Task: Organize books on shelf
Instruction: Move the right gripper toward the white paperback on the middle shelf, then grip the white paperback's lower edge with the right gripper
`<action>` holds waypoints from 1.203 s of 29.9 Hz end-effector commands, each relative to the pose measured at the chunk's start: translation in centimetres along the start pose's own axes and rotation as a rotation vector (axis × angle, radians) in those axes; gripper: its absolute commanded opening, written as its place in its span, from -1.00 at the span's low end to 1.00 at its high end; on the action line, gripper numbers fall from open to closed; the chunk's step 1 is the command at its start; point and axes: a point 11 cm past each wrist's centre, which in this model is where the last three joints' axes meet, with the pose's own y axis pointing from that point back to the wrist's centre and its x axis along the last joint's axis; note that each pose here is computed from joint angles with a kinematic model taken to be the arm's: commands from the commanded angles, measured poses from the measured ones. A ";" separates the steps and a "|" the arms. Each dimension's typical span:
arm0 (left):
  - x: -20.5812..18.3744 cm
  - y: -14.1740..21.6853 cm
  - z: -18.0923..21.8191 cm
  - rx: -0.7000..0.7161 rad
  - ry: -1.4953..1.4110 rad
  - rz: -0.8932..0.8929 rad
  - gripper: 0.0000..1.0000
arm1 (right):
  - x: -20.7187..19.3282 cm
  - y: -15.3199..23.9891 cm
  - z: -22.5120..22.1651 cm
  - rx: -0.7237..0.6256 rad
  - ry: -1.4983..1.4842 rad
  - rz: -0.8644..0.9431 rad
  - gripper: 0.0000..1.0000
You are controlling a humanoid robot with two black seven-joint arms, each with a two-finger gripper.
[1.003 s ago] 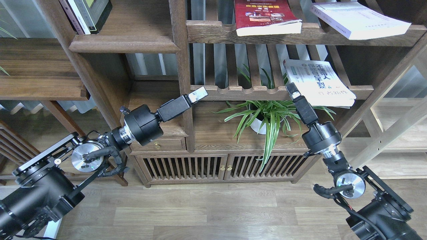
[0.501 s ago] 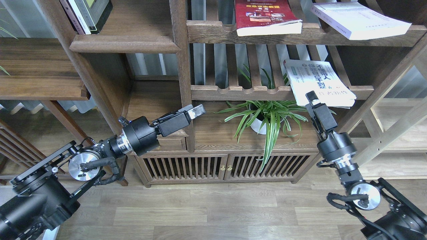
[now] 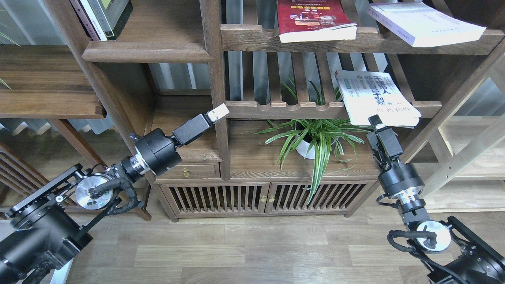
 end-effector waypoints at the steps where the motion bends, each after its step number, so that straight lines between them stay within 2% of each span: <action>1: 0.1 0.4 0.8 -0.039 0.003 0.005 0.98 | 1.0 0.0 -0.1 0.014 -0.003 0.062 0.99; 13: 1.1 2.2 2.2 -0.122 0.023 0.038 0.98 | 2.0 -3.0 0.0 0.053 0.009 0.177 0.99; 36: 1.5 3.2 2.8 -0.124 0.006 0.062 0.98 | 3.1 -6.0 -2.8 0.171 -0.073 0.260 0.99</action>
